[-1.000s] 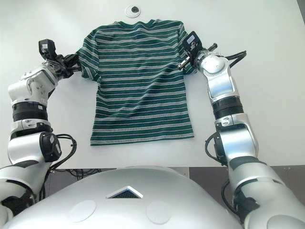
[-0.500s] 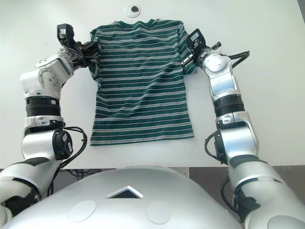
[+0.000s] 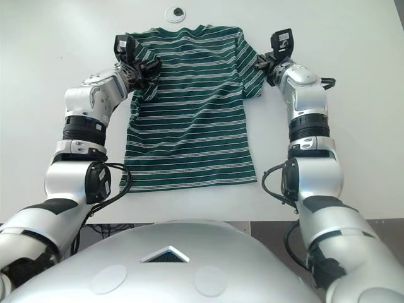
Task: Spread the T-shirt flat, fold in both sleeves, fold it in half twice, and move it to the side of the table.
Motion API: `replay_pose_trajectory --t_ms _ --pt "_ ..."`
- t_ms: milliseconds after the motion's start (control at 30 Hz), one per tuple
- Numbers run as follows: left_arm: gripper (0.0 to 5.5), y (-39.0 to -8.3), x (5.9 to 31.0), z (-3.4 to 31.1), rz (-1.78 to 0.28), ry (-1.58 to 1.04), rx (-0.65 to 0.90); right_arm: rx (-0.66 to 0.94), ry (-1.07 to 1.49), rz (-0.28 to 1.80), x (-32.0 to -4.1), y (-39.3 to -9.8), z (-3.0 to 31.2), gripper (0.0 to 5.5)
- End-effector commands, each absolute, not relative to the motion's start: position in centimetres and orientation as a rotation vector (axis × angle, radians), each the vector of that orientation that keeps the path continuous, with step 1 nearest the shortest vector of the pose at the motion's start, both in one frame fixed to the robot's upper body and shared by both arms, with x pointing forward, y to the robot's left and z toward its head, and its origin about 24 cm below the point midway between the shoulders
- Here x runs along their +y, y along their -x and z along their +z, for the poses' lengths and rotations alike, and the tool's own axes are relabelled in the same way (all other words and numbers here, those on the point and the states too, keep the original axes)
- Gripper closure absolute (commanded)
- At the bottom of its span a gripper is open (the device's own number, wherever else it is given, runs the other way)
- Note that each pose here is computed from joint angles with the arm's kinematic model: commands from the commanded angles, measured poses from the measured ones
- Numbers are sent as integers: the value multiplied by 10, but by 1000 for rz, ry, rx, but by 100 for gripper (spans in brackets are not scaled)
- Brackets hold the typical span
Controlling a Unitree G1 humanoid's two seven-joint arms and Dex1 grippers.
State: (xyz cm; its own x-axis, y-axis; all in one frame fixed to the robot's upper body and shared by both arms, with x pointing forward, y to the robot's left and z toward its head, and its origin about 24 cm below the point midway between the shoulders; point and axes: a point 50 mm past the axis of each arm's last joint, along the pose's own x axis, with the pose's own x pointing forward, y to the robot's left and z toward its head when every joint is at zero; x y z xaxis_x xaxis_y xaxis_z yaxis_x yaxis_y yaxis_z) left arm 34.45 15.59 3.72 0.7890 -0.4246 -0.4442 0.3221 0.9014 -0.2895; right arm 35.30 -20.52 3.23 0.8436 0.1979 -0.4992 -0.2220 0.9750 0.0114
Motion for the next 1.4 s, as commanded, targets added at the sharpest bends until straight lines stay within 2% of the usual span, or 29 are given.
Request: replay_pose_trajectory --t_ms 33,167,333,467,500,733,933,1033,1300,1400 --pt "449 -345 165 58 -421 184 409 545 31 179 -222 -354 35 388" --pt "449 -345 169 78 -439 171 322 593 -22 192 -222 -349 25 388" --pt "449 -344 176 95 -426 151 272 626 -125 194 -220 -346 19 474" --pt "449 -341 180 94 -414 145 273 613 -128 204 -218 -347 20 545" --pt "449 -340 181 92 -412 144 276 600 -128 208 -217 -348 22 548" --pt "449 -327 188 75 -384 123 327 481 -154 269 -204 -363 56 548" --pt "449 -318 188 56 -378 56 378 425 -178 431 -170 -365 89 548" --pt "449 -317 187 55 -373 55 375 464 -155 514 -149 -357 84 548" --pt "449 -322 178 56 -391 40 366 534 -117 544 -101 -353 57 548" --pt "449 -320 180 54 -393 26 371 501 -228 576 -95 -352 65 505"
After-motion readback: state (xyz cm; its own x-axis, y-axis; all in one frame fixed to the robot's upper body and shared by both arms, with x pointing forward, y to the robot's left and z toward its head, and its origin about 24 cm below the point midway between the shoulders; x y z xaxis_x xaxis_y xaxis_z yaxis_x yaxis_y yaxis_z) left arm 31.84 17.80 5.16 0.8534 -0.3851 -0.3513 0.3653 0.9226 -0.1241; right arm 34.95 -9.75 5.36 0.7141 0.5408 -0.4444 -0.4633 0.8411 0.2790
